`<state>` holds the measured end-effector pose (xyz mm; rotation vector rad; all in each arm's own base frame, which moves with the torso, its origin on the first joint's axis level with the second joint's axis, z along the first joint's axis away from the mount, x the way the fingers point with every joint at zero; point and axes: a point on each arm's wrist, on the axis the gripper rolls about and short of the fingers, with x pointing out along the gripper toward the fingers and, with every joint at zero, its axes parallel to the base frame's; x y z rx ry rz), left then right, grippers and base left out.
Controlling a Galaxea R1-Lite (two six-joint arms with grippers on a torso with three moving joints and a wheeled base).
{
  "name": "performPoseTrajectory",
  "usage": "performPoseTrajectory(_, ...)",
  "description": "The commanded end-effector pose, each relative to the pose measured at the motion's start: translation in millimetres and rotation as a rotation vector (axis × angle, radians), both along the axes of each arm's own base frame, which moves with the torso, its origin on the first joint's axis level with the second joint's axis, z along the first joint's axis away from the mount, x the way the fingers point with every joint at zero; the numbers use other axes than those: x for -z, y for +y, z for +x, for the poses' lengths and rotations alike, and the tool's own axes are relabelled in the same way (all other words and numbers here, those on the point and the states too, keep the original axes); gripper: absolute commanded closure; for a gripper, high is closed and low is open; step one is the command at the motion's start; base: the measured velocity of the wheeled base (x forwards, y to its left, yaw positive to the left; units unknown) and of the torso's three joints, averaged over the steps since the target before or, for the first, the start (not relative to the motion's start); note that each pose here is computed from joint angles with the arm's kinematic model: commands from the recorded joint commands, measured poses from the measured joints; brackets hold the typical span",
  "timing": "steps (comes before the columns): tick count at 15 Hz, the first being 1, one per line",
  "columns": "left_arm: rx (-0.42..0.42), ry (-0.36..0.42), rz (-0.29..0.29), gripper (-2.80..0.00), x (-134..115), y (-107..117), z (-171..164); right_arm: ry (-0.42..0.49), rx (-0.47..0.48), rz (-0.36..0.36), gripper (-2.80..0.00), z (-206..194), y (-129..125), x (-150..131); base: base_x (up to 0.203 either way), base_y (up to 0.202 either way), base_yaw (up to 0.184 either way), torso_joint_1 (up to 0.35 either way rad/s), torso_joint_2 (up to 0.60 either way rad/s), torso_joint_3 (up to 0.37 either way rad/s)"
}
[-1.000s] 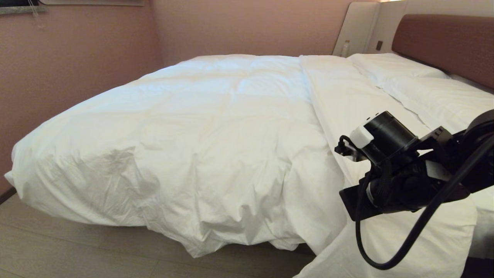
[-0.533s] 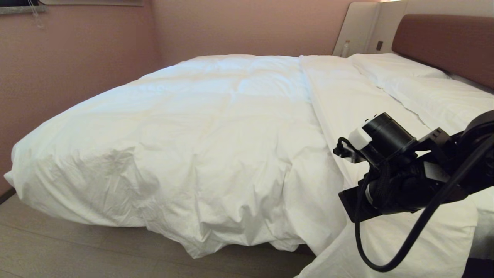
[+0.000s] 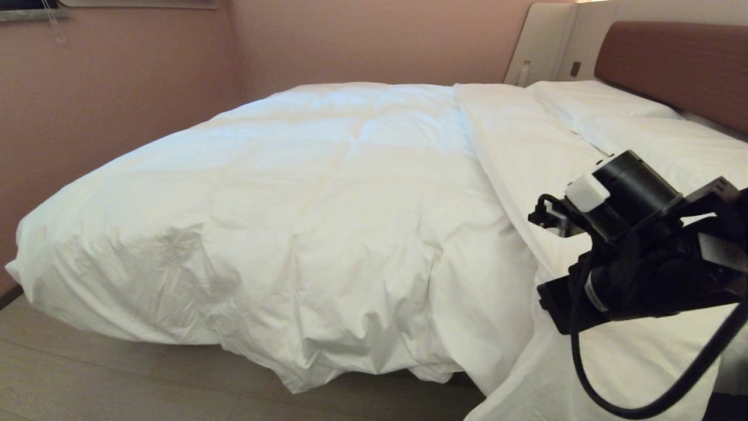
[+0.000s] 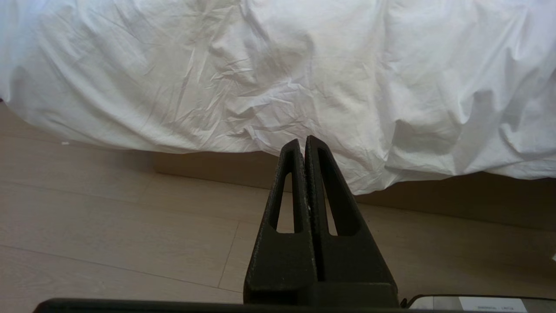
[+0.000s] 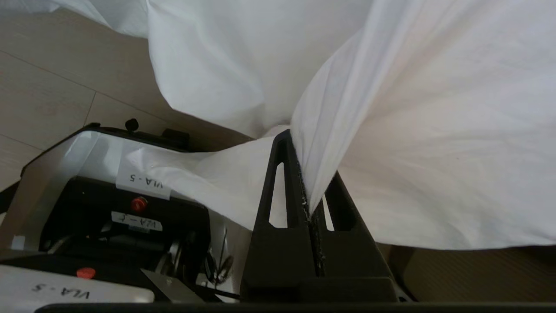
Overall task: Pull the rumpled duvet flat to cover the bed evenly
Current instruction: Hold the folded corner of the quilt, then flatten the corners of the folded blanket
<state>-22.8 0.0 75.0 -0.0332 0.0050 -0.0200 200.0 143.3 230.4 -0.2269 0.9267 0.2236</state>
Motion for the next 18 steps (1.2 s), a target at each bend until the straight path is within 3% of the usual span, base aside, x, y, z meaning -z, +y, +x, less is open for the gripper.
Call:
performPoseTrajectory(1,0.0,0.0,-0.001,0.0,0,0,0,0.013,-0.002,-0.011,0.0,-7,-5,-3,0.0,0.0,0.0,0.0,0.0,0.0)
performPoseTrajectory(2,0.0,0.0,-0.001,0.0,0,0,0,0.023,-0.001,-0.019,-2.8,-4,-3,0,0.0,0.0,0.0,0.0,0.0,0.0)
performPoseTrajectory(7,0.0,0.0,-0.001,0.0,0,0,0,0.037,0.005,-0.025,-2.8,1,1,5,0.0,0.0,0.0,0.0,0.0,0.0)
performPoseTrajectory(13,0.0,0.0,-0.001,0.0,0,0,0,-0.101,0.06,0.061,-2.8,-18,-26,-34,0.0,0.0,0.0,0.0,0.0,0.0)
performPoseTrajectory(18,0.0,0.0,-0.001,0.0,0,0,0,-0.202,0.426,0.045,-2.8,9,-106,-57,0.0,0.0,0.0,0.0,0.0,0.0)
